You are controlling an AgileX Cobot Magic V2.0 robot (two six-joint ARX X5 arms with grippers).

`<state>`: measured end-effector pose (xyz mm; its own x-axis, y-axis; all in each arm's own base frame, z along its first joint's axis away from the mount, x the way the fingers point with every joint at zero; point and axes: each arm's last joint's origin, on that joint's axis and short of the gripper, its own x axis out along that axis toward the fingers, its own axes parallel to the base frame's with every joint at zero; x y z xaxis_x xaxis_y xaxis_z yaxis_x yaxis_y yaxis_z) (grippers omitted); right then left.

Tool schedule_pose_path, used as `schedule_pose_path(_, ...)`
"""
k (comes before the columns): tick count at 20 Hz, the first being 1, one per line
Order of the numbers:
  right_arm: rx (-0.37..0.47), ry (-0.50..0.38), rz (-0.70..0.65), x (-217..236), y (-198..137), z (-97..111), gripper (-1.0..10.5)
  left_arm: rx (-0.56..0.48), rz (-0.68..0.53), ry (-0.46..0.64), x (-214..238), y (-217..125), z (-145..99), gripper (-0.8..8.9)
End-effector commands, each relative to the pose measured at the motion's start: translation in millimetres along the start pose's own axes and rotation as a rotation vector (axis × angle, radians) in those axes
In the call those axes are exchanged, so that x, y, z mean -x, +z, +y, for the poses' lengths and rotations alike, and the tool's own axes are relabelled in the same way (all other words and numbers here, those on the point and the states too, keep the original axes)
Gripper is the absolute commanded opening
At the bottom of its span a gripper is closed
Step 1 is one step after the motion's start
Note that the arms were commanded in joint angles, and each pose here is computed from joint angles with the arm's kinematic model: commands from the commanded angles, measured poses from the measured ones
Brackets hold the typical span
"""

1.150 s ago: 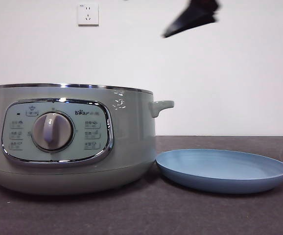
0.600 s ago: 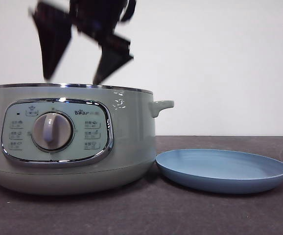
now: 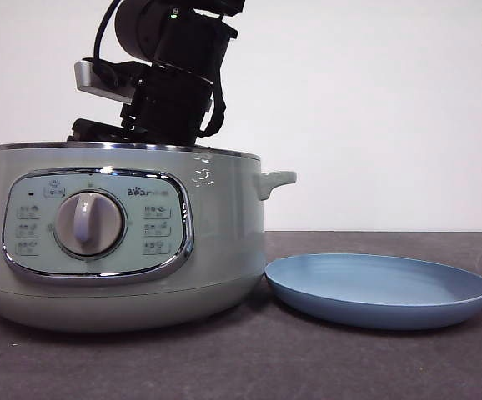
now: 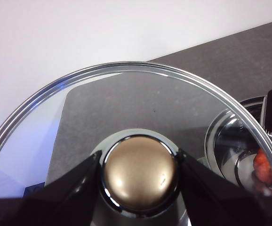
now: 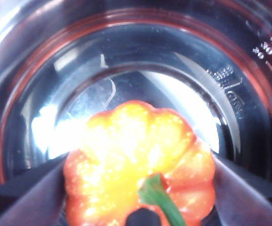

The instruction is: Take the pumpkin out from the steamer,put the pumpkin in the blue plate,close the lid

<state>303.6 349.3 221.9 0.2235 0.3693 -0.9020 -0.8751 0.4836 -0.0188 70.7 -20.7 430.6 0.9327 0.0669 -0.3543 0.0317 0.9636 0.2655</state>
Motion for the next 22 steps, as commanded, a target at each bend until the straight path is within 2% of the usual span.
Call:
schedule_pose_path(1,-0.006,0.003,0.006,0,0,1,-0.1,0.037,-0.057,0.011,7,5,4,-0.09)
schedule_pose_path(4,-0.004,-0.014,-0.06,47,3,4,-0.1,0.038,-0.06,0.011,6,5,4,-0.09)
schedule_pose_path(8,-0.034,-0.064,-0.183,160,-17,-2,-0.1,0.043,-0.07,0.007,1,10,1,-0.09)
schedule_pose_path(9,-0.064,-0.083,-0.197,188,-29,-7,-0.1,0.044,-0.078,-0.023,-1,12,-1,-0.09)
schedule_pose_path(11,-0.189,-0.152,-0.179,229,-57,-19,-0.1,0.045,-0.088,-0.061,-6,16,-4,-0.09)
schedule_pose_path(13,-0.294,-0.221,-0.163,255,-80,-28,-0.1,0.045,-0.088,-0.067,-10,18,-6,-0.09)
schedule_pose_path(18,-0.412,-0.319,-0.085,258,-124,-27,-0.1,0.046,-0.102,-0.122,-18,24,-12,-0.09)
schedule_pose_path(22,-0.476,-0.333,-0.104,232,-160,-16,-0.1,0.038,-0.093,-0.169,-26,28,-18,-0.09)
